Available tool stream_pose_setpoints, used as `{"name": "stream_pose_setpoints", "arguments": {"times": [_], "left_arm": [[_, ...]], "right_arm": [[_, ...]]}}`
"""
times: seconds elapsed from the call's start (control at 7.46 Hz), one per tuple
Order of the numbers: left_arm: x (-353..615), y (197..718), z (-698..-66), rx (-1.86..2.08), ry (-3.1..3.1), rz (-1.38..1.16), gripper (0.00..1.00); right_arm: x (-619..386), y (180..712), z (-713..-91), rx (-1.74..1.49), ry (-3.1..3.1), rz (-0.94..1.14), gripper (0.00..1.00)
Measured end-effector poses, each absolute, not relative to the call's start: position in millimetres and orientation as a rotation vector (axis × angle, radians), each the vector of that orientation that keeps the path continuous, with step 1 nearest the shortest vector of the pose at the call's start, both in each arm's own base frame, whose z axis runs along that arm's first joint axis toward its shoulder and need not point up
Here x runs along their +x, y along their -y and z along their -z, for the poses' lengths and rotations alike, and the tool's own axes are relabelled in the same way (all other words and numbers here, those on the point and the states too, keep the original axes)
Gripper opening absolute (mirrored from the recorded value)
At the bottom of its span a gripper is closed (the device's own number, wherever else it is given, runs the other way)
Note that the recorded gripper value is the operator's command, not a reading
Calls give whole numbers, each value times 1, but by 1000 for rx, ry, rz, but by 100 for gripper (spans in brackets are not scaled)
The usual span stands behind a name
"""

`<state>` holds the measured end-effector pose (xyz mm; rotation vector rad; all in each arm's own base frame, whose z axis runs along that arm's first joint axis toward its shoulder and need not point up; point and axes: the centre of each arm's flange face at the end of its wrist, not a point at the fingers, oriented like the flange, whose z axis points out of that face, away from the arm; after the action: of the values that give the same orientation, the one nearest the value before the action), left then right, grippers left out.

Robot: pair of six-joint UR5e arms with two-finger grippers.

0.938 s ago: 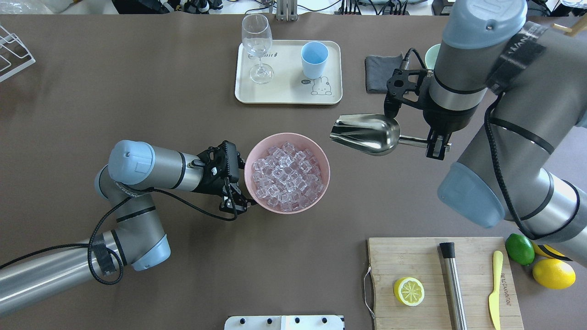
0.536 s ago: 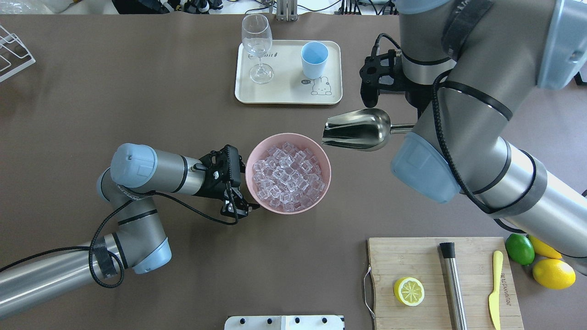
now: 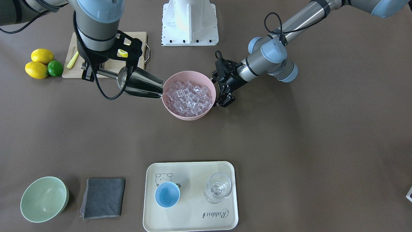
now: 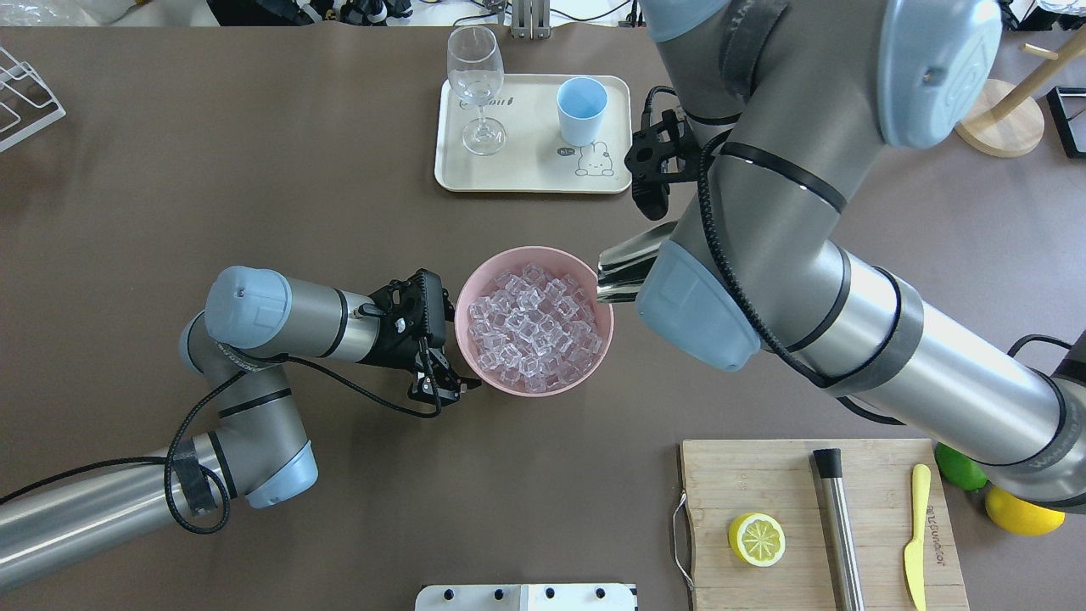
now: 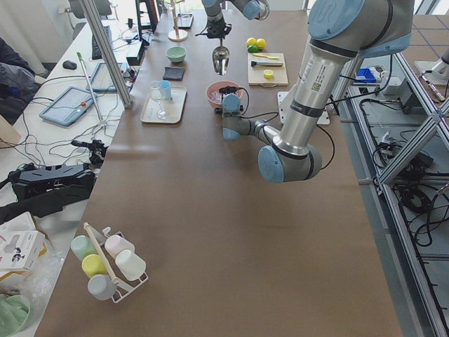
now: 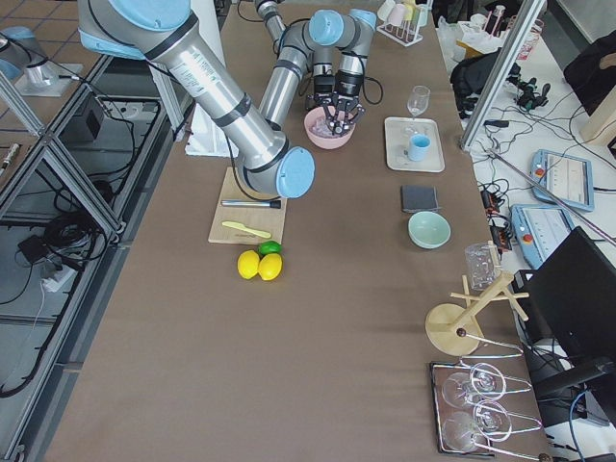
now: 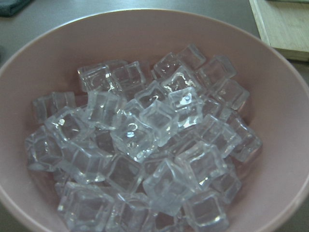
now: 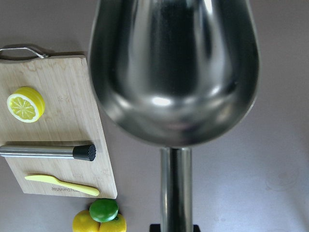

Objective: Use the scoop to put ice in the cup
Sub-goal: 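Carry the scoop over the pink bowl with the right gripper, then dig the scoop into the ice with the right gripper while the left steadies the bowl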

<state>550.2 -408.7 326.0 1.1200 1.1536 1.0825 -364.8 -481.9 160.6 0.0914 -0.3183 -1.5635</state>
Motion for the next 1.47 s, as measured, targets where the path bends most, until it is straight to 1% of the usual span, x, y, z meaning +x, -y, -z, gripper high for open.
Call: {"name": "stream_pose_setpoints", "arguments": {"times": [0.4, 0.94, 1.47], "left_arm": [[550, 408, -327, 1120, -1155, -1083, 98], [551, 407, -327, 1119, -1156, -1085, 98], [553, 405, -326, 1118, -1158, -1087, 98]], "right_arm": [[-405, 477, -154, 45, 264, 1612, 0], [-425, 481, -161, -8, 206, 1602, 0], [-459, 468, -165, -60, 181, 1562, 0]]}}
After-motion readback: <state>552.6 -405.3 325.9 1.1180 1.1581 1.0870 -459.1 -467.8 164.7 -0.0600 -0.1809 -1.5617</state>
